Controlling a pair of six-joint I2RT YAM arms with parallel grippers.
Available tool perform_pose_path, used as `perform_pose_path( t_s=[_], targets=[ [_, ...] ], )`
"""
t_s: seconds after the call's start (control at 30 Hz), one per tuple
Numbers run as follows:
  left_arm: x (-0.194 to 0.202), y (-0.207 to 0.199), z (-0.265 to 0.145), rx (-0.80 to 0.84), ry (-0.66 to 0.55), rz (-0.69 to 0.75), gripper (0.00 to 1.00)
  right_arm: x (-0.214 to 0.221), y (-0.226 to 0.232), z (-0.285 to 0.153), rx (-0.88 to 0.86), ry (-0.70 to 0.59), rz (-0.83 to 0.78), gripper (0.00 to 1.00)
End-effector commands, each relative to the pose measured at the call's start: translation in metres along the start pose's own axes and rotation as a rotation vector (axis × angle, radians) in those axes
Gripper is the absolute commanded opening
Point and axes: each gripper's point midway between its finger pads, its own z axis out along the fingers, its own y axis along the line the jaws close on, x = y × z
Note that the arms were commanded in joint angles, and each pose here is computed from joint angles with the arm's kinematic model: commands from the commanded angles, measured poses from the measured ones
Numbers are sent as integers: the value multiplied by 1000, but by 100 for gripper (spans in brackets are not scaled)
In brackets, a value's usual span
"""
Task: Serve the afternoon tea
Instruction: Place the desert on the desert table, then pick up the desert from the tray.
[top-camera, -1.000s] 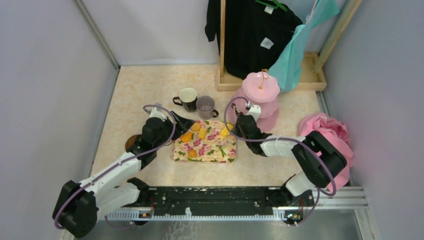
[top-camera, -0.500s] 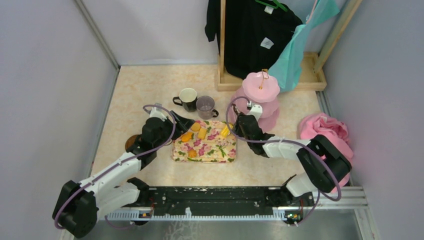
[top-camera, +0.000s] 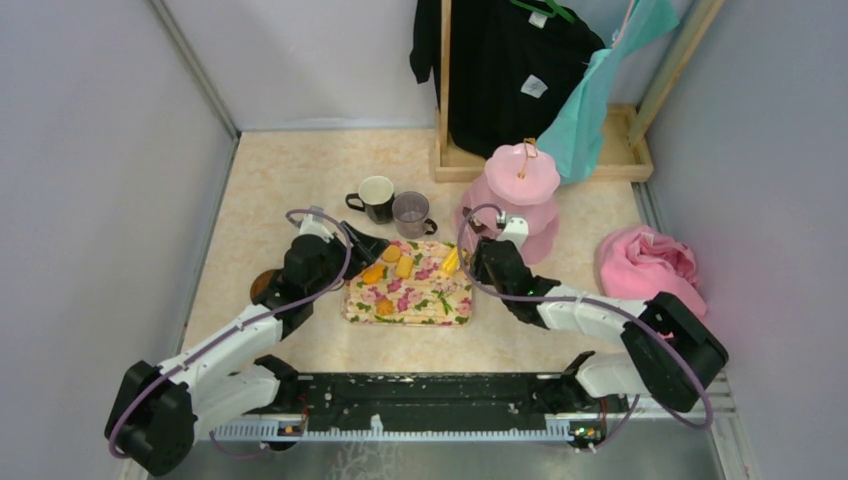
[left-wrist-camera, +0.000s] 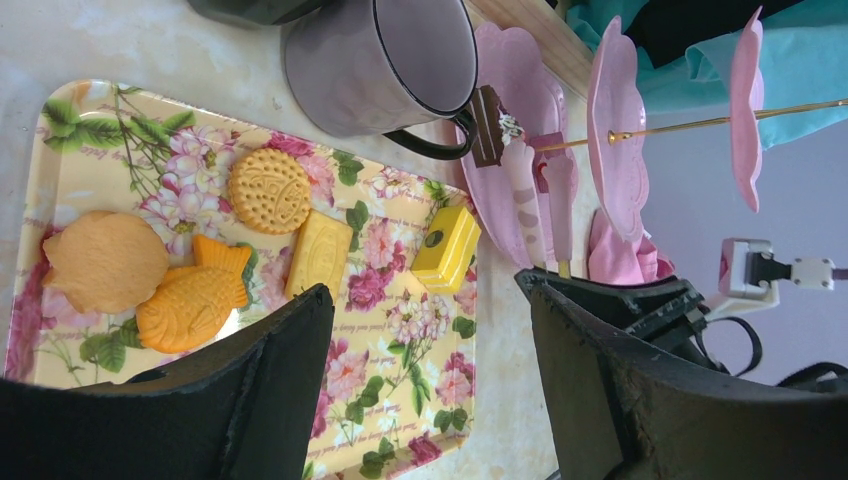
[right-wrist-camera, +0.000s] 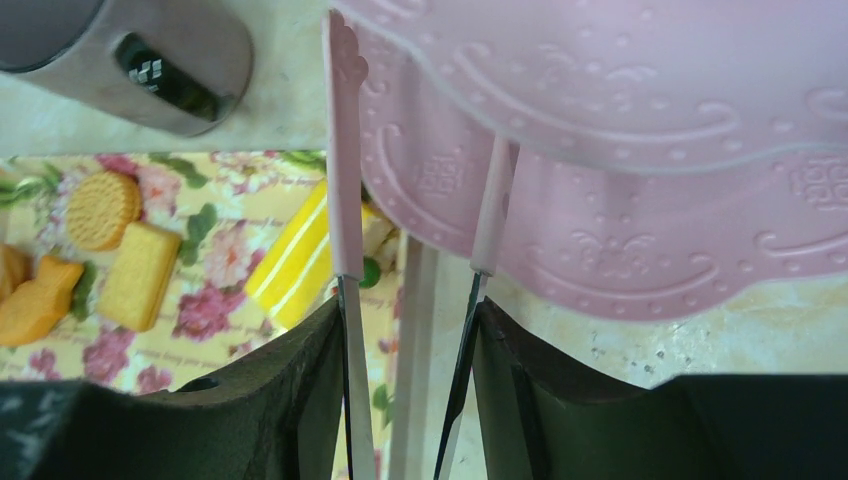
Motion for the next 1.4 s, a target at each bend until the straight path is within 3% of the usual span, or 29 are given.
perform_pose_path(
  t_s=[0.0, 0.57, 1.37],
  targets=[
    [-11, -14, -2, 50, -32, 17, 78, -14, 16, -20, -35, -57, -24, 46],
    [-10, -21, -2, 80, -22, 15, 79, 38, 55, -75, -2, 14, 6, 44],
    [-10, -20, -8, 100, -30, 16, 79, 65, 88, -65, -12, 111, 79, 52]
  ],
)
